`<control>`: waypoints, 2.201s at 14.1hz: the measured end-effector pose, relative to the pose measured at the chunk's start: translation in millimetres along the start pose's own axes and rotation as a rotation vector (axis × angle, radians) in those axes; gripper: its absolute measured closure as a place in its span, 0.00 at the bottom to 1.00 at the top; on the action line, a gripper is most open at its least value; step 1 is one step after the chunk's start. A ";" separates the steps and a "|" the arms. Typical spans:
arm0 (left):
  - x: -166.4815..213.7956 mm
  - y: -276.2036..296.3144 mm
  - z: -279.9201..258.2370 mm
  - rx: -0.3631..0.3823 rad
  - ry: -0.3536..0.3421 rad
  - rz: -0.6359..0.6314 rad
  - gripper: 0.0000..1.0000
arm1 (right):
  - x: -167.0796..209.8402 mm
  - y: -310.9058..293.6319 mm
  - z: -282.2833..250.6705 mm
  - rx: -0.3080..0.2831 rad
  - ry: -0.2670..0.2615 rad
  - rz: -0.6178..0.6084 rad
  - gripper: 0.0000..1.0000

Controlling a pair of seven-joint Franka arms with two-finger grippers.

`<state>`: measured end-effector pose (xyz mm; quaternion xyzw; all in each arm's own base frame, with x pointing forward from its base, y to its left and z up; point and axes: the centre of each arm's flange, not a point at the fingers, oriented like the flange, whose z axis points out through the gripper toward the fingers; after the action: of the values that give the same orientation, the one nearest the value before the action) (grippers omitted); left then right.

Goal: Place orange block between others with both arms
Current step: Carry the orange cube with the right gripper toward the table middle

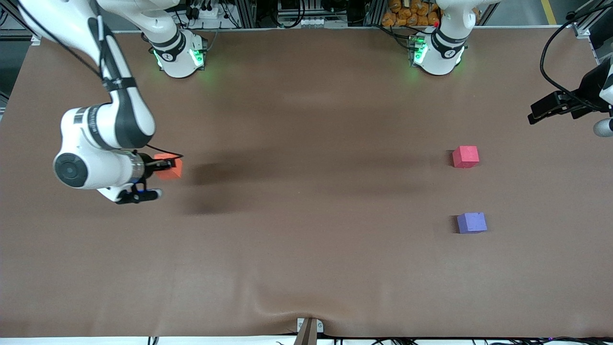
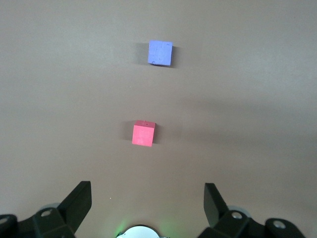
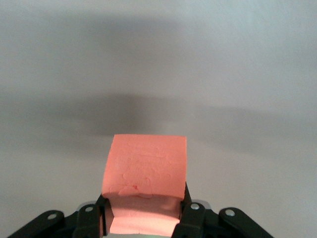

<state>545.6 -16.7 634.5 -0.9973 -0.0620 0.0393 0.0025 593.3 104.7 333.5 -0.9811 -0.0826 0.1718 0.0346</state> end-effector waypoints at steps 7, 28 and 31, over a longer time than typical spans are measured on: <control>0.0 0.2 0.1 0.000 0.000 0.000 0.00 | 56.4 -140.2 10.9 0.011 0.096 -0.133 0.47; -0.7 4.4 -0.5 0.000 0.001 0.008 0.00 | 60.4 -345.2 134.2 -0.027 0.203 -0.150 0.32; -0.7 4.4 -0.5 0.000 0.001 0.008 0.00 | 62.4 -348.0 127.9 -0.019 0.227 -0.152 0.03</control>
<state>545.4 -21.2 635.0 -0.9976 -0.0579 0.0387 0.0025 555.1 463.0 226.2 -0.9854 -0.1540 0.0557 0.0471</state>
